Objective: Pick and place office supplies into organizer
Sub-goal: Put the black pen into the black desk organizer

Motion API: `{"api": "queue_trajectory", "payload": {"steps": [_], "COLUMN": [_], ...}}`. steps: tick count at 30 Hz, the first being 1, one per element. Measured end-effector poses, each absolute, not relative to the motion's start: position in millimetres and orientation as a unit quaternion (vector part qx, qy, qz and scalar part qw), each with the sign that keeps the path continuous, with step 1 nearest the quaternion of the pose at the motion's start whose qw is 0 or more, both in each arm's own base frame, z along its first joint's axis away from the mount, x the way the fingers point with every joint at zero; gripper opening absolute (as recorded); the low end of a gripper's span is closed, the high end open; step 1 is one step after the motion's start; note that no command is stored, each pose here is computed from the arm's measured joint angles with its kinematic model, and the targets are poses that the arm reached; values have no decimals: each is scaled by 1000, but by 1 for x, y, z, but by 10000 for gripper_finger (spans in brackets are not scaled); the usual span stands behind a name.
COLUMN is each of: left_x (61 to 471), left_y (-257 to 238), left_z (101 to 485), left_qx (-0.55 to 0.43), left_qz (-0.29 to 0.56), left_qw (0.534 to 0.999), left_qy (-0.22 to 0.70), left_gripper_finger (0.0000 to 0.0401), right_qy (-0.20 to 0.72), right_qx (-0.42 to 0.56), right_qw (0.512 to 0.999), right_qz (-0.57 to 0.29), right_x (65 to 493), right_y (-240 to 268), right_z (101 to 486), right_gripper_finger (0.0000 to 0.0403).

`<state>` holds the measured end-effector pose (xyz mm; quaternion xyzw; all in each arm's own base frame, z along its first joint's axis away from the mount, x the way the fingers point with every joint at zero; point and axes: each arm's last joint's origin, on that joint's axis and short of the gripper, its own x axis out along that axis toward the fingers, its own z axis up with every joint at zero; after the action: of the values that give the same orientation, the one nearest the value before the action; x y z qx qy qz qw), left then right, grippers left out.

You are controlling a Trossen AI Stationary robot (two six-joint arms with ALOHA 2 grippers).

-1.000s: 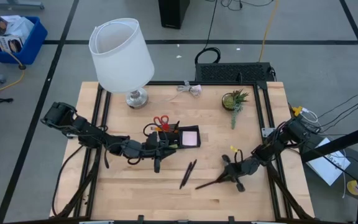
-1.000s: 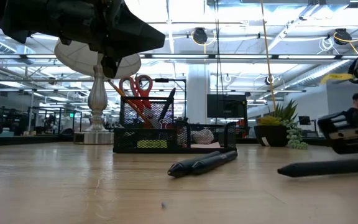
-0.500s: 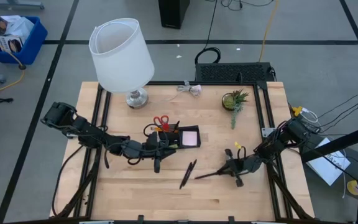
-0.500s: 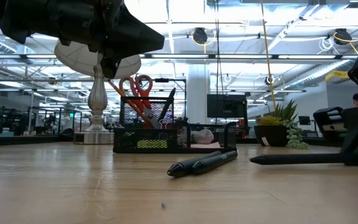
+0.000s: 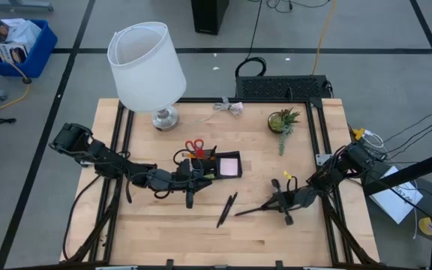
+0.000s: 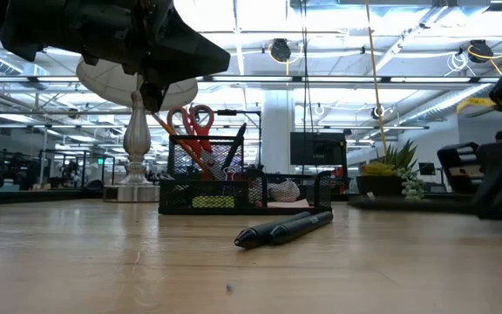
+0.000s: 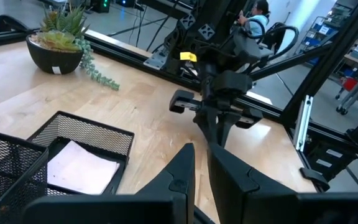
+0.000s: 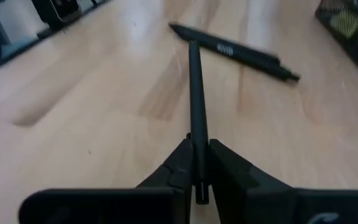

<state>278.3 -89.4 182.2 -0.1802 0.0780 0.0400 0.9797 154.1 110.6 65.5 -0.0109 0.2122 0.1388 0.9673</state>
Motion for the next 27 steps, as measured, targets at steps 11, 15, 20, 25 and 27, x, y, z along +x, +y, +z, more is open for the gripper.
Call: {"api": "queue_trajectory", "payload": {"steps": [11, 15, 20, 25, 27], "left_x": [278, 277, 276, 276, 277], "left_y": [-90, -95, -99, -99, -98], "left_z": [182, 186, 184, 183, 183], "left_qx": [-187, -190, -223, -262, -277], "left_qz": [40, 34, 19, -14, -27], "left_qw": [978, 979, 972, 961, 956], "left_qy": [82, 61, 72, 90, 95], "left_gripper_finger": [47, 47, 47, 48, 57], "right_qy": [173, 158, 135, 130, 130], "right_qx": [-17, -22, -27, -37, -38], "right_qw": [976, 979, 987, 989, 989], "right_qz": [129, 126, 88, 53, 53], "right_x": [157, 158, 159, 160, 160], "right_y": [112, 112, 110, 108, 108], "right_z": [72, 75, 79, 79, 79], "right_gripper_finger": [34, 30, 34, 32, 30]}}
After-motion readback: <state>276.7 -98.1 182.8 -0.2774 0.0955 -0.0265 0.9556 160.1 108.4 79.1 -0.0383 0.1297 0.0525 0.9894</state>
